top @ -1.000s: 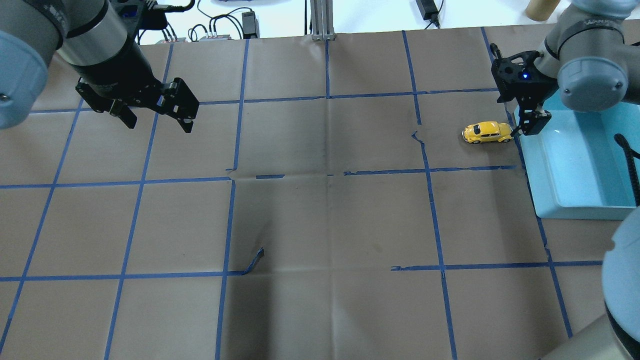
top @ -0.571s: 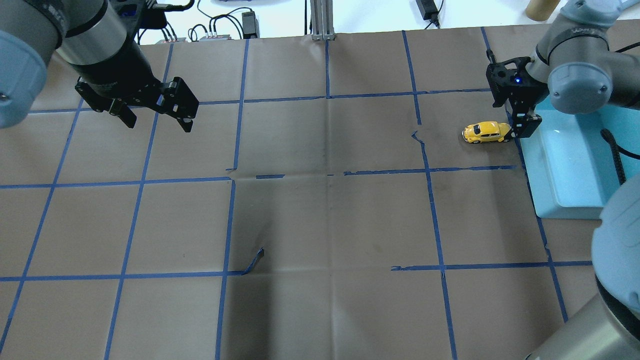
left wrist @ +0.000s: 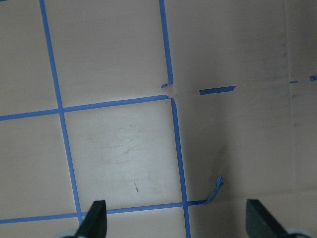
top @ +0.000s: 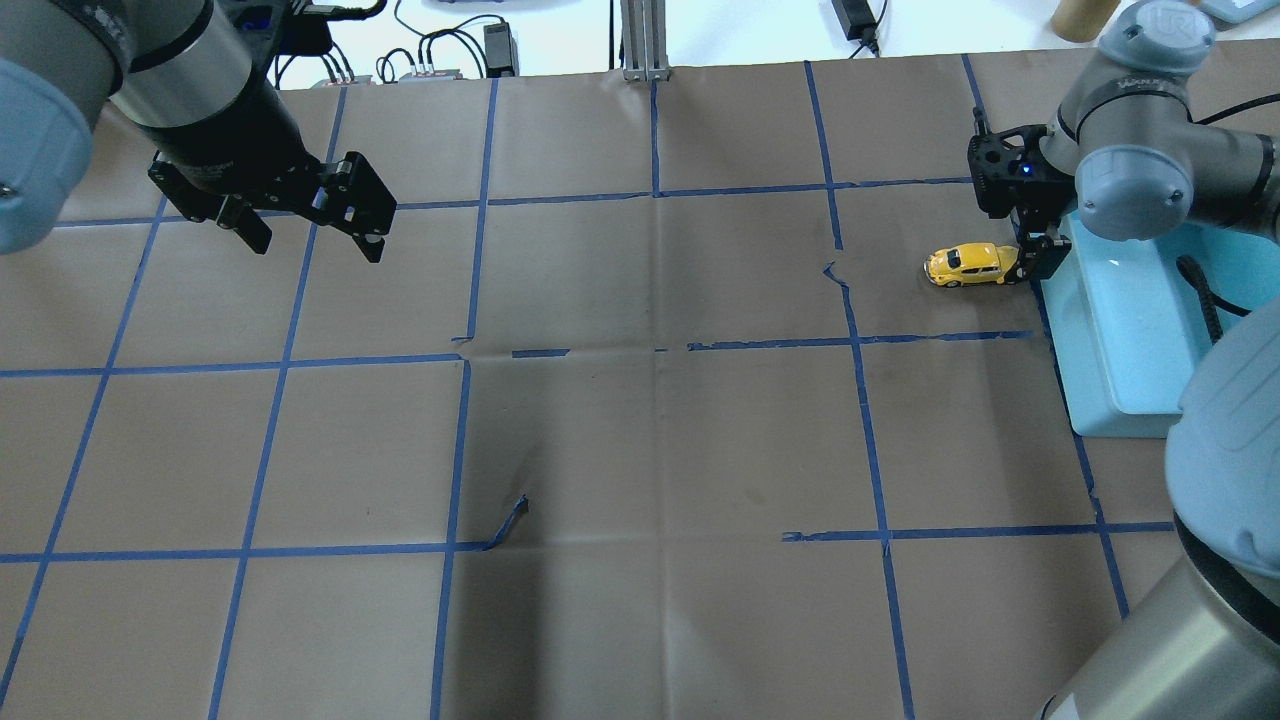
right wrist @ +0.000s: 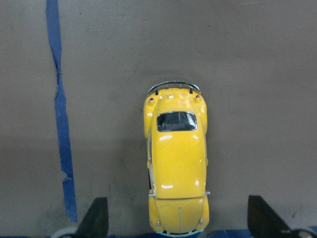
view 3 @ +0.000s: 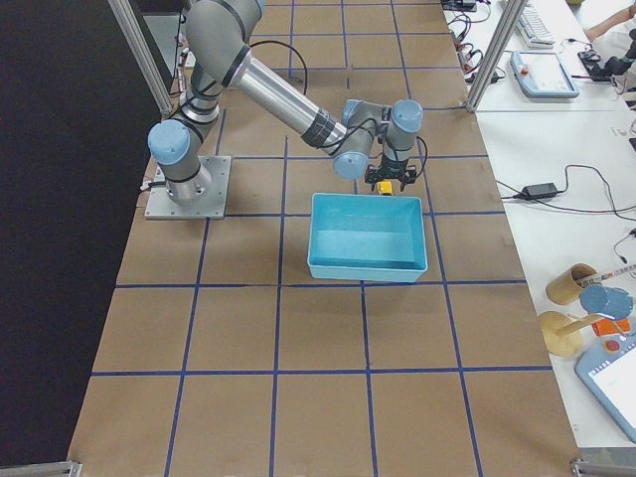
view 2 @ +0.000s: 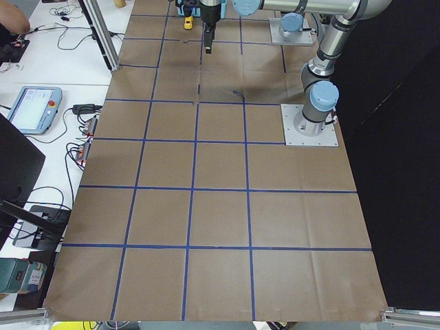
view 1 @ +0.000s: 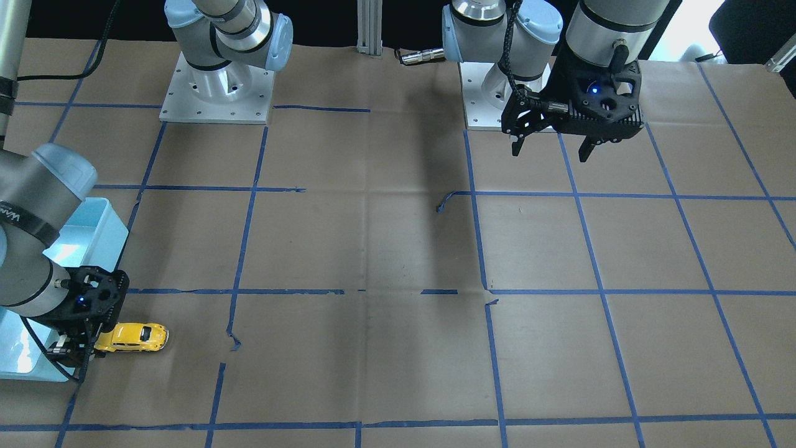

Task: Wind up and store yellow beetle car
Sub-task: 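Close the right gripper on the yellow car and lift it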

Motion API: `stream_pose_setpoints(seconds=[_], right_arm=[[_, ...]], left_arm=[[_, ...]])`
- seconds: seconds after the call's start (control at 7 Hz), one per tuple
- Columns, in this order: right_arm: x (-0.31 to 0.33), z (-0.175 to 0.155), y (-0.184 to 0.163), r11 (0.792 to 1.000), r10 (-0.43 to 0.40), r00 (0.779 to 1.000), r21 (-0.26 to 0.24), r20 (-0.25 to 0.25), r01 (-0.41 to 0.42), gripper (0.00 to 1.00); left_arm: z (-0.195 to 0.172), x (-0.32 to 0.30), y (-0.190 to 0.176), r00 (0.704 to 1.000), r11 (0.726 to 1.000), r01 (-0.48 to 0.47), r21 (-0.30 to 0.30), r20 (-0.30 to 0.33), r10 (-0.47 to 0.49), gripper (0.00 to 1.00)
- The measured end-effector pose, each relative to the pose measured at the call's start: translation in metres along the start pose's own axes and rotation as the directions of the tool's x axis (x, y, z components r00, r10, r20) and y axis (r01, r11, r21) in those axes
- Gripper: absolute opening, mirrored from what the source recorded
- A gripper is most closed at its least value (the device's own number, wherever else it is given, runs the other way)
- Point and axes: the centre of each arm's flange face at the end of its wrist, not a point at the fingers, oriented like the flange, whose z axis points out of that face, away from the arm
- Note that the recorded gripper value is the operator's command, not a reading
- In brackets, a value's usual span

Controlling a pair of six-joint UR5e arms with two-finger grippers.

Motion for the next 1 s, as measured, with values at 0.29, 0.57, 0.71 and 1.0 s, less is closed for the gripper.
stream_pose_setpoints(seconds=[0.29, 0.57, 0.71, 1.0], right_arm=[[0.001, 0.006, -0.004, 1.0, -0.003, 1.0, 0.009, 0.004, 0.003, 1.0], [0.003, 0.014, -0.01, 1.0, -0.016, 1.0, 0.01, -0.008, 0.016, 1.0], [0.004, 0.017, -0.014, 1.0, -0.022, 1.0, 0.008, -0.016, 0.022, 0.99], [0.005, 0.023, -0.018, 1.0, -0.028, 1.0, 0.015, -0.013, 0.028, 0.85]], left_arm=[[-0.001, 0.0, 0.0, 1.0, 1.0, -0.001, 0.001, 0.0, 0.001, 1.0], [-0.001, 0.0, 0.0, 1.0, 1.0, -0.002, 0.001, 0.0, 0.002, 1.0], [-0.001, 0.001, 0.0, 1.0, 1.0, -0.003, 0.001, 0.0, 0.003, 1.0], [-0.001, 0.001, 0.0, 1.0, 1.0, -0.003, 0.001, 0.001, 0.003, 1.0]])
